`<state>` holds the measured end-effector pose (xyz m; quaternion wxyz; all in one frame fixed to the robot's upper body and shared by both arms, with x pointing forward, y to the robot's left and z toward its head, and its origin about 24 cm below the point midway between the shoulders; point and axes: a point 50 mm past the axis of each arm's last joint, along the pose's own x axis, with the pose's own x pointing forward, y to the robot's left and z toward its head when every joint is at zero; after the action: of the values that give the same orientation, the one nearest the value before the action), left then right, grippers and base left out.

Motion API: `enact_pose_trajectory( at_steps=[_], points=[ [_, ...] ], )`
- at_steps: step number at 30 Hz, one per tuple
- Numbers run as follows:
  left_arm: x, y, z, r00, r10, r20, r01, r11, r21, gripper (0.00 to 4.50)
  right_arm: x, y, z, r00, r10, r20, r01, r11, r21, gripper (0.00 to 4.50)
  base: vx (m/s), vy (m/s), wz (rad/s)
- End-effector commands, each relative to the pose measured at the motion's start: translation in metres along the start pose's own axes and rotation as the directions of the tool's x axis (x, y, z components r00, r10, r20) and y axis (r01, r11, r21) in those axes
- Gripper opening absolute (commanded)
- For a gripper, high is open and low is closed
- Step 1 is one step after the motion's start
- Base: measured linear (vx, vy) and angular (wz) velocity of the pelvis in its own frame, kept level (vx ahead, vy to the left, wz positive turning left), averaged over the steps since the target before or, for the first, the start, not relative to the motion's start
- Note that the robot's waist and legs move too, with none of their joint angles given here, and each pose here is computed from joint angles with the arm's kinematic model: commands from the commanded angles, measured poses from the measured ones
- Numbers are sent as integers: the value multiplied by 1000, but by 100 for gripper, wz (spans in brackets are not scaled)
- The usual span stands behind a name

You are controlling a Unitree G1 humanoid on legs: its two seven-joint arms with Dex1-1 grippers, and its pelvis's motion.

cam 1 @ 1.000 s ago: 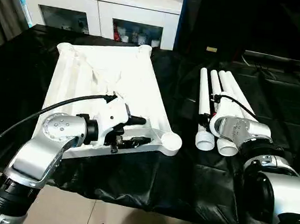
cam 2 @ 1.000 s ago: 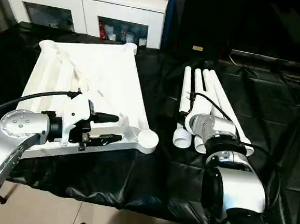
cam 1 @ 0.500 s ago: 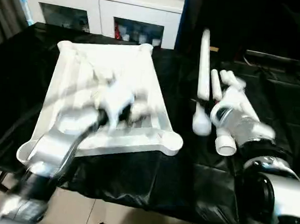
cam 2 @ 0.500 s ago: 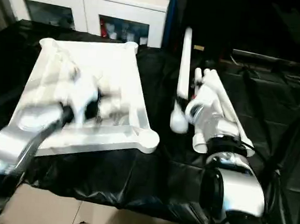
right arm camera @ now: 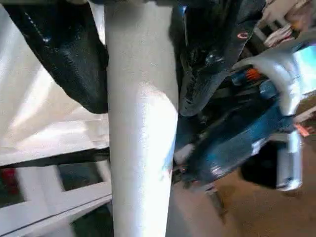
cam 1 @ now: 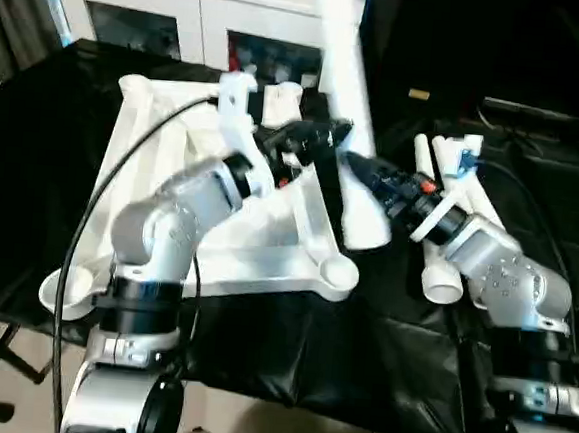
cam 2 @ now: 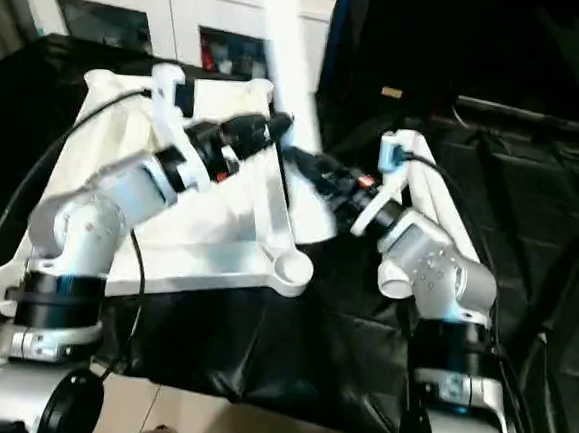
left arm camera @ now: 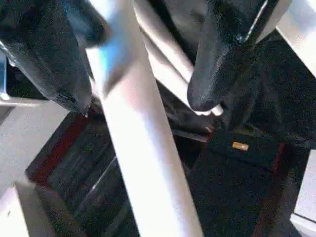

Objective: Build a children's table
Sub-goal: Pick table leg

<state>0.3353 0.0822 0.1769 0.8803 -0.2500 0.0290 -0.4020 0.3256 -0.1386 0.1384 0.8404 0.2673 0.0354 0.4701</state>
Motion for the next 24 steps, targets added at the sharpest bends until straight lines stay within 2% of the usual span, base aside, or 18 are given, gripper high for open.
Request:
enact_pose_trajectory(
  at_steps=[1, 6, 9, 10, 11, 12, 13, 16, 18, 21, 22, 24],
  points=[
    [3, -9, 6, 999, -50, 11, 50, 998, -42, 353, -1, 9, 2, 999, 47, -14, -47, 999, -14, 184, 0, 0, 0],
    [4, -13, 1, 998, -60, -18, 59, 997, -56, 353, -2, 16, -2, 996, 77, -39, -78, 997, -20, 184, 0, 0, 0],
    [6, -10, -2, 999, -10, -39, 8, 998, -67, 353, 0, 21, -5, 994, 88, -63, -90, 995, -32, 184, 0, 0, 0],
    [7, -6, -1, 998, 44, -33, -46, 996, -76, 353, 3, 22, -7, 995, 46, -89, -53, 996, -78, 184, 0, 0, 0],
    [7, -6, -1, 998, 44, -33, -46, 996, -76, 353, 3, 22, -7, 995, 46, -89, -53, 996, -78, 184, 0, 0, 0],
    [7, -4, 0, 997, 76, -29, -78, 994, -83, 324, 5, 21, -8, 995, 10, -101, -21, 993, -112, 184, 0, 0, 0],
    [8, -1, 1, 993, 116, -23, -118, 989, -91, 317, 9, 22, -9, 994, -16, -109, -1, 987, -160, 184, 0, 0, 0],
    [9, 1, 1, 989, 145, -21, -146, 985, -97, 314, 13, 24, -11, 992, -50, -115, 26, 979, -201, 184, 0, 0, 0],
    [10, 3, 0, 979, 205, -16, -205, 974, -95, 279, 22, 27, -16, 986, -108, -129, 67, 955, -288, 184, 0, 0, 0],
    [11, 3, 0, 972, 237, -5, -236, 967, -94, 269, 26, 29, -19, 982, -139, -132, 89, 940, -329, 184, 0, 0, 0],
    [13, 3, 0, 965, 263, 4, -262, 961, -95, 240, 29, 31, -20, 979, -154, -131, 100, 931, -351, 184, 0, 0, 0],
    [13, 4, -1, 962, 272, 7, -271, 958, -95, 240, 29, 32, -21, 978, -161, -130, 105, 928, -357, 184, 0, 0, 0]
  ],
)
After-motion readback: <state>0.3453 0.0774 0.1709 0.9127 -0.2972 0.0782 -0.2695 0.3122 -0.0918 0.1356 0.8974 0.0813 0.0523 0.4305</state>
